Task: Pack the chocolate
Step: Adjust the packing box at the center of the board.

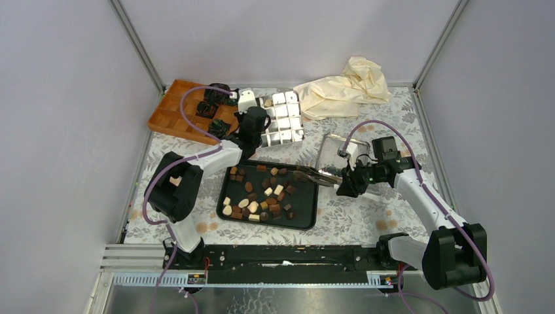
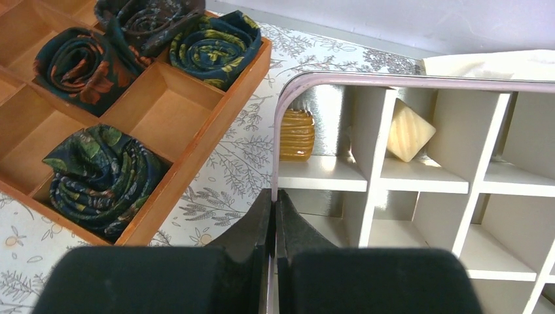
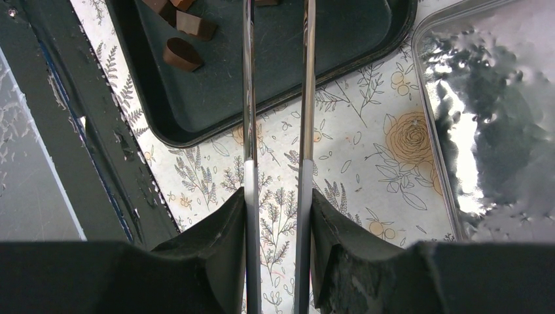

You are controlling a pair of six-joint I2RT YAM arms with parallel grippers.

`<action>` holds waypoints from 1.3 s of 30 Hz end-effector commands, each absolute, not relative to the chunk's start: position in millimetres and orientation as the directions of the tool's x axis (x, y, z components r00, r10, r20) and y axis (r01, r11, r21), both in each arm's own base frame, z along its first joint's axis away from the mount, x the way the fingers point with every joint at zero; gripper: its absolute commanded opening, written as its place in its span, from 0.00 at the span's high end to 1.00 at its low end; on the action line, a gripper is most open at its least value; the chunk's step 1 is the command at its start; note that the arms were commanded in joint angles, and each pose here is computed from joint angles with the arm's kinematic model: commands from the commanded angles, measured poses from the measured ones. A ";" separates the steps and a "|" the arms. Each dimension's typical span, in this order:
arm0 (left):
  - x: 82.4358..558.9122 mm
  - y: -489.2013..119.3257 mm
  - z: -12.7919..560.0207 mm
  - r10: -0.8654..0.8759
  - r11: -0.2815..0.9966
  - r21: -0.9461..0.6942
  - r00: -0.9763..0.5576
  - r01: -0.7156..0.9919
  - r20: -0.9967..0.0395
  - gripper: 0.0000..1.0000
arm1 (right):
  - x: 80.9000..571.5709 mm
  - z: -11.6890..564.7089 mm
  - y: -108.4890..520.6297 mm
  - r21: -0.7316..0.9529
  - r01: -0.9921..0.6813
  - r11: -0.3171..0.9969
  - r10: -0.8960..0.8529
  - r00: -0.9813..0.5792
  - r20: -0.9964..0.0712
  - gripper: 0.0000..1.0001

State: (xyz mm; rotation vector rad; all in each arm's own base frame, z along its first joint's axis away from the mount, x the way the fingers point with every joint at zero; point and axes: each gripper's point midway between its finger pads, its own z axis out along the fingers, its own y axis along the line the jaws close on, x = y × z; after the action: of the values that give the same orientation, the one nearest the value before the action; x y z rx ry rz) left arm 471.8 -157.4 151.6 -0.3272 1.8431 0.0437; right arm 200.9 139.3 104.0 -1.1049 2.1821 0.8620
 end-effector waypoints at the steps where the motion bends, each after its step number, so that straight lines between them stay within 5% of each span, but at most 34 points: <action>1: 488.5 -172.8 185.3 -0.200 0.970 -0.175 -0.147 -0.167 -0.969 1.00 | 201.2 120.2 145.4 0.279 -0.865 0.416 -0.463 -0.466 -0.754 0.94; 21: 497.1 -213.4 174.2 -0.163 0.984 -0.174 -0.229 0.028 -0.960 1.00 | 202.2 125.1 143.8 0.265 -0.871 0.415 -0.456 -0.450 -0.768 0.94; 39: 497.8 -211.1 145.2 -0.193 0.981 -0.183 -0.347 -0.061 -0.918 1.00 | 202.2 127.7 143.4 0.270 -0.870 0.412 -0.445 -0.451 -0.774 0.94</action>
State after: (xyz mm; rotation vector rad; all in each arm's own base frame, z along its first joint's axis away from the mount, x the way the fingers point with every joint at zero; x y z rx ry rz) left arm 486.9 -205.7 132.7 -0.0955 1.9420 -0.1106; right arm 199.4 137.0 111.8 -1.0914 2.1494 0.8739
